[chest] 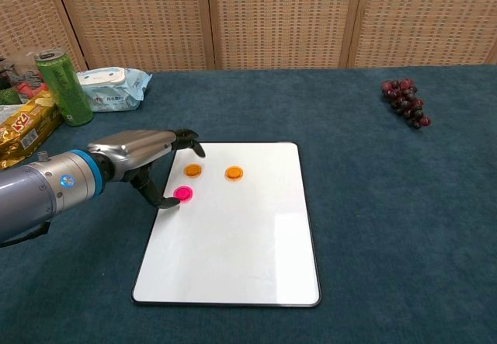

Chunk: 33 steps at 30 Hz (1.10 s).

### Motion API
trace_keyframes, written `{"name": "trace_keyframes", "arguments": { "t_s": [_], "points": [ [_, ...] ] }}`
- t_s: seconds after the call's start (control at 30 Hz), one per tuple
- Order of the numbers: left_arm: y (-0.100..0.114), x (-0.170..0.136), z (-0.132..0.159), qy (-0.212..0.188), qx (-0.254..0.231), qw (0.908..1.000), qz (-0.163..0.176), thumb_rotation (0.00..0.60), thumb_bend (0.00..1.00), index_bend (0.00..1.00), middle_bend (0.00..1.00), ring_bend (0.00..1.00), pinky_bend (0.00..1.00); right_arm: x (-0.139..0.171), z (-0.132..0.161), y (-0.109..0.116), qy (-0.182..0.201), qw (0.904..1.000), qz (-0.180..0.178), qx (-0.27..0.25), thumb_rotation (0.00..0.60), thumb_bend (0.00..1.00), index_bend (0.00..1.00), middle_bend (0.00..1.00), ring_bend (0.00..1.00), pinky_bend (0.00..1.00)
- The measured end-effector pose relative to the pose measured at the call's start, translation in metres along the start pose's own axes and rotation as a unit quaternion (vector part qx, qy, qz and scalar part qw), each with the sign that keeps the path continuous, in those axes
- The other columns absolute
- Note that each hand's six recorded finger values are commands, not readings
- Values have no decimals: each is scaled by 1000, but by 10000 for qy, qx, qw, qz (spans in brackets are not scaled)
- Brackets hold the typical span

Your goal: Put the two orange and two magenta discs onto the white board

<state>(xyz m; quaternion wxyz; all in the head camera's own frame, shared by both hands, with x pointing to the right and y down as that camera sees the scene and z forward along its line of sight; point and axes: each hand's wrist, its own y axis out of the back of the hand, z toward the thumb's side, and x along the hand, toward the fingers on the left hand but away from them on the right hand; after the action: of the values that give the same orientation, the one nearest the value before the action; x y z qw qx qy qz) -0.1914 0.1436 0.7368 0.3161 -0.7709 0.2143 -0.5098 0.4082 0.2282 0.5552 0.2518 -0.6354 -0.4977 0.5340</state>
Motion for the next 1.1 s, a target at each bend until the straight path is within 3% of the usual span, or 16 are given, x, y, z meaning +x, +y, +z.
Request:
{"name": "trace_keyframes", "arguments": {
  "t_s": [0.2,0.3,0.4,0.57,0.8,1.1],
  "points": [
    [4,-2,-2,-19,-60,10000,49,600,298,93,0,0,0,0,0,0,-3,10000,7,-5,600,131,0,0,0,0],
    [10,-6,-7,7,-40,9999,133,600,301,143,0,0,0,0,0,0,-5,10000,8,-11,600,131,0,0,0,0],
    [17,-14,-26,169,73,9995,252,600,302,226,0,0,0,0,0,0,1,10000,13,-3,600,131,0,0,0,0],
    [26,-39,-83,663,225,9968,380,600,305,346,0,0,0,0,0,0,6,10000,3,31,600,131,0,0,0,0],
    [20,-62,-139,1092,67,9935,324,600,312,353,0,0,0,1,1,0,-3,10000,-17,51,600,131,0,0,0,0],
    [12,-73,-172,1222,254,9921,139,600,316,357,0,0,0,1,1,-1,-24,10000,-15,51,600,131,0,0,0,0]
  ]
}}
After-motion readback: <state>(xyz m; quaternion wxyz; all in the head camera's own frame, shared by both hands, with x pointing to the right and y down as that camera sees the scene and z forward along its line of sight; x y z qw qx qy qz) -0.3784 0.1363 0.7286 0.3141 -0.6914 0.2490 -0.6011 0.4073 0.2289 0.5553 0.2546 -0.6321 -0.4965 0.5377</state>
